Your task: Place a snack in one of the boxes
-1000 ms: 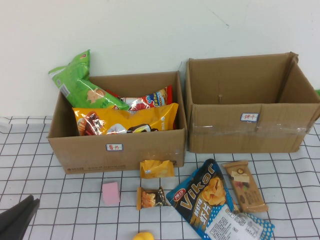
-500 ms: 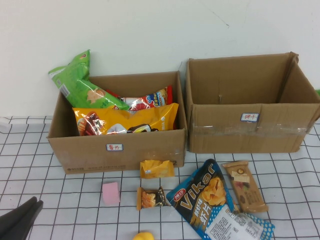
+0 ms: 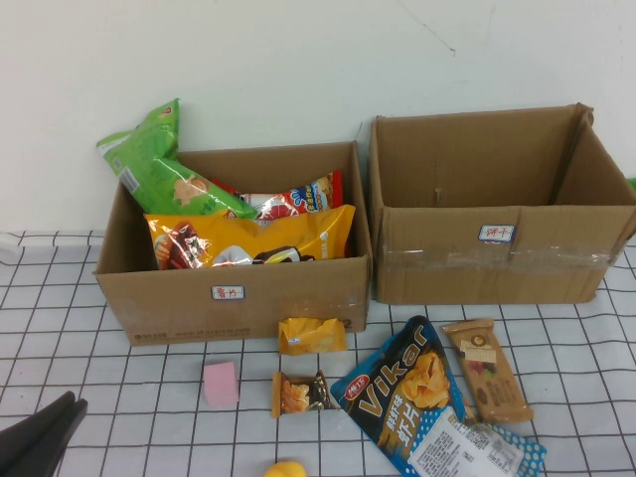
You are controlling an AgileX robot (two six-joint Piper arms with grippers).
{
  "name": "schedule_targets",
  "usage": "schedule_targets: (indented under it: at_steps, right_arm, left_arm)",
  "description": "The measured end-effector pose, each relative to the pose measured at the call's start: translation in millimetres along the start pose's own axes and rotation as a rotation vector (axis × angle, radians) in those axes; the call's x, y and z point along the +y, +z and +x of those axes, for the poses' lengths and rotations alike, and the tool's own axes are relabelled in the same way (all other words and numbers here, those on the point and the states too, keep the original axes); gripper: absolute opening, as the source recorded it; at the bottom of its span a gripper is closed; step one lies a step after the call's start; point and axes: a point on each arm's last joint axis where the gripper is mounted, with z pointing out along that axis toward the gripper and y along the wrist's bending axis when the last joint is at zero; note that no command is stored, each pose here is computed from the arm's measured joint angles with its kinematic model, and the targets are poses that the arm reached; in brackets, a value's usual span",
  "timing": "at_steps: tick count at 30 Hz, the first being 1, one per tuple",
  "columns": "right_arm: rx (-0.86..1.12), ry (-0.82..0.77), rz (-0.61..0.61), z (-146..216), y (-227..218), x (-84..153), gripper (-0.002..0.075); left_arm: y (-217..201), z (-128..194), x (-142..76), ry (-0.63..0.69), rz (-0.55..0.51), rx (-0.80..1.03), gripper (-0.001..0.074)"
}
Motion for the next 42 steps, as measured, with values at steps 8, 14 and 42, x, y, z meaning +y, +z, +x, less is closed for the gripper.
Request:
schedule_targets:
  at_steps: [8,14,42]
  right_arm:
    - [0.074,0.002,0.001,6.7,-0.3,0.0,-0.0001]
    - [0.076,0.002,0.001,6.8,-0.3,0.0,-0.0001]
    - [0.078,0.003,0.003,7.0,-0.3,-0.1,-0.0001]
  left_arm:
    - [0.0,0.0,0.0,0.0,0.0,0.0,-0.0002]
    - [0.0,0.0,0.0,0.0,0.0,0.0,-0.0002]
    - [-11.5,-2.5,11.5,0.051,-0.17,-0.034,-0.0002]
